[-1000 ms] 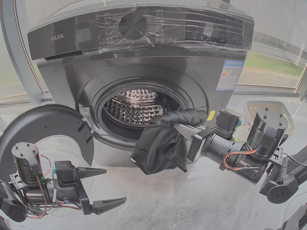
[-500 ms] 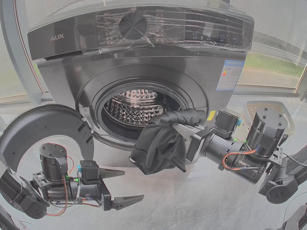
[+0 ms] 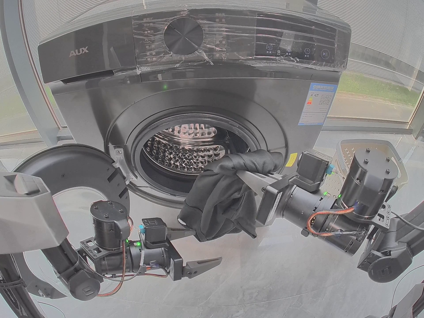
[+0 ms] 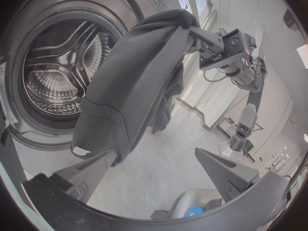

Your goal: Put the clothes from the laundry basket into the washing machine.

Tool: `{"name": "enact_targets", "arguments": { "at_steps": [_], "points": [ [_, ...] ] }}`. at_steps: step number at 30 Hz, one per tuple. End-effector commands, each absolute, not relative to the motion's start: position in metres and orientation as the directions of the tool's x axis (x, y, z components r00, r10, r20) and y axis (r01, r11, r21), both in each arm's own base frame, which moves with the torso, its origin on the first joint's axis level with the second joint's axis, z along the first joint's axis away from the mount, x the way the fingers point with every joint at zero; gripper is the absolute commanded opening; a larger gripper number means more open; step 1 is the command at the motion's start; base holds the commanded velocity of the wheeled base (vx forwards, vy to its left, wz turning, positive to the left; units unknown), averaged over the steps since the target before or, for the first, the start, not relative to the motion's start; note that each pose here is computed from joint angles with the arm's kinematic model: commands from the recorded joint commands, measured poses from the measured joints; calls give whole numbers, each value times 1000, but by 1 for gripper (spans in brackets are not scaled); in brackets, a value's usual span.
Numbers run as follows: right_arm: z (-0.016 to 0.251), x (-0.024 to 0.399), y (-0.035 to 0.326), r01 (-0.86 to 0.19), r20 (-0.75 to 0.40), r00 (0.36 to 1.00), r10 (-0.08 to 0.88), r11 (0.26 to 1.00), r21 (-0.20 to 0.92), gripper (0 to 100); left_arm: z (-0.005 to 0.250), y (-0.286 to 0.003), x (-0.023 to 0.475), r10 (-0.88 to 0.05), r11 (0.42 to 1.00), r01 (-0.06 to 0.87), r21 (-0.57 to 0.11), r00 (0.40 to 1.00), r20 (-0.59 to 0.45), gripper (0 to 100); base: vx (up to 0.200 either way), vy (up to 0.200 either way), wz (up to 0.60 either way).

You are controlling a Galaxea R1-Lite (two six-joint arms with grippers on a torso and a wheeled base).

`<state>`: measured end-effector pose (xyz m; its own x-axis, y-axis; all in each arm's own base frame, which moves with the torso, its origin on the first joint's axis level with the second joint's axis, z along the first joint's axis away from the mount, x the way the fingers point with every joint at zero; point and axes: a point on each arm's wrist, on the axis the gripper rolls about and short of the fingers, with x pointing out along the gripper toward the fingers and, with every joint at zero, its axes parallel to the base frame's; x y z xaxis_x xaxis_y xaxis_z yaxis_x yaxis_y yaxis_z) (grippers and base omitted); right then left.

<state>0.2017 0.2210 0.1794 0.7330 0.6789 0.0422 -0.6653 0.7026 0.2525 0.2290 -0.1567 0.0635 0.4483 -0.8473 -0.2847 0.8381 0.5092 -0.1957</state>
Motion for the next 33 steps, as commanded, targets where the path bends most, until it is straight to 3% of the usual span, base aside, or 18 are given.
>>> {"name": "enact_targets", "arguments": {
  "at_steps": [1, 24, 25, 33],
  "points": [
    [181, 200, 221, -669, 47, 730, 682, 699, 253, 0, 45, -165, 240, -845, 516, 825, -230, 446, -295, 100, 0, 0, 0],
    [179, 198, 222, -672, 38, 726, 687, 696, 254, 0, 44, -181, 257, -836, 546, 821, -166, 522, -167, 100, 0, 0, 0],
    [179, 198, 222, -672, 40, 726, 687, 696, 254, 0, 45, -183, 257, -839, 543, 824, -163, 521, -160, 0, 0, 0, 0],
    [178, 198, 222, -670, 35, 727, 686, 698, 253, 0, 50, -185, 260, -825, 564, 812, -150, 547, -141, 0, 0, 0, 0]
  ]
}}
